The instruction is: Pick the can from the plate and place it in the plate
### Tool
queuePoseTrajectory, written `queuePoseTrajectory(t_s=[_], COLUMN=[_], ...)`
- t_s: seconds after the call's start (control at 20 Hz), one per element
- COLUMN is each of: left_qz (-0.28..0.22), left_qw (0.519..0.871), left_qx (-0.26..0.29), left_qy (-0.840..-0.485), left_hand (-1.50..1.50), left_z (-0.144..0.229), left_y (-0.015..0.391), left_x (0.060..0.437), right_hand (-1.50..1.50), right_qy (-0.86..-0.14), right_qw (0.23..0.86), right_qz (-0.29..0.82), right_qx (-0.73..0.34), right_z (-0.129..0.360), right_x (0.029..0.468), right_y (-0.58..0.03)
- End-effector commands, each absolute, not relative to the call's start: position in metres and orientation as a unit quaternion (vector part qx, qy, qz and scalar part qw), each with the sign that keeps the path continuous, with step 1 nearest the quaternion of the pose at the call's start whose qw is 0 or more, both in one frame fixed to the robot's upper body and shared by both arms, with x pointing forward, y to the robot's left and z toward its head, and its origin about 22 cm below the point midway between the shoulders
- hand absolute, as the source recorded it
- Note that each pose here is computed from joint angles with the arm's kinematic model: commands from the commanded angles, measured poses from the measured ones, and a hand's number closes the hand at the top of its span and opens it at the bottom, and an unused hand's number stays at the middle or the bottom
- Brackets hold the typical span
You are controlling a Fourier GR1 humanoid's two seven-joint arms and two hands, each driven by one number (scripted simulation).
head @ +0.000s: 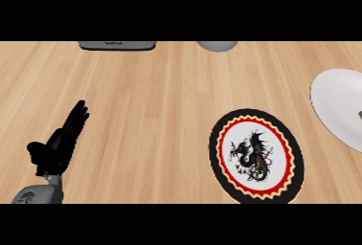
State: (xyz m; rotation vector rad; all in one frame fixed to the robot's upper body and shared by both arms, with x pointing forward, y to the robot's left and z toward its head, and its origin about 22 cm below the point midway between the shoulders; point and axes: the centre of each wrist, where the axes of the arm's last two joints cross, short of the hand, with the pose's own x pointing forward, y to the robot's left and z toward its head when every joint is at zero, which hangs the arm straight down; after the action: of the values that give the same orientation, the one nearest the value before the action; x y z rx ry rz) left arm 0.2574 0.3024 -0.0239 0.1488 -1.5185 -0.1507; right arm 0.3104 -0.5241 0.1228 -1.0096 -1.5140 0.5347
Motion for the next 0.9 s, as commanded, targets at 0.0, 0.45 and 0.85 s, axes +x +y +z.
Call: queuePoseTrajectory(t_s=[0.0,0.45,0.85], left_qz=[-0.079,-0.074,-0.065], left_qw=[0.720,0.718,0.717], left_qx=[0.061,0.067,0.068], left_qy=[-0.687,-0.689,-0.691], left_hand=[0.00,0.00,0.00], left_z=[-0.020,-0.026,-0.023], left_y=[0.304,0.295,0.297], left_x=[0.263,0.252,0.265], right_hand=[1.50,-1.50,-1.50], right_qy=[-0.654,-0.625,-0.711], right_qw=[0.620,0.662,0.617], right_qz=[0.144,0.099,-0.077], right_qx=[-0.409,-0.401,-0.328], right_z=[0.106,0.095,0.110], right_x=[0.338,0.342,0.310], right_y=[-0.496,-0.499,-0.540])
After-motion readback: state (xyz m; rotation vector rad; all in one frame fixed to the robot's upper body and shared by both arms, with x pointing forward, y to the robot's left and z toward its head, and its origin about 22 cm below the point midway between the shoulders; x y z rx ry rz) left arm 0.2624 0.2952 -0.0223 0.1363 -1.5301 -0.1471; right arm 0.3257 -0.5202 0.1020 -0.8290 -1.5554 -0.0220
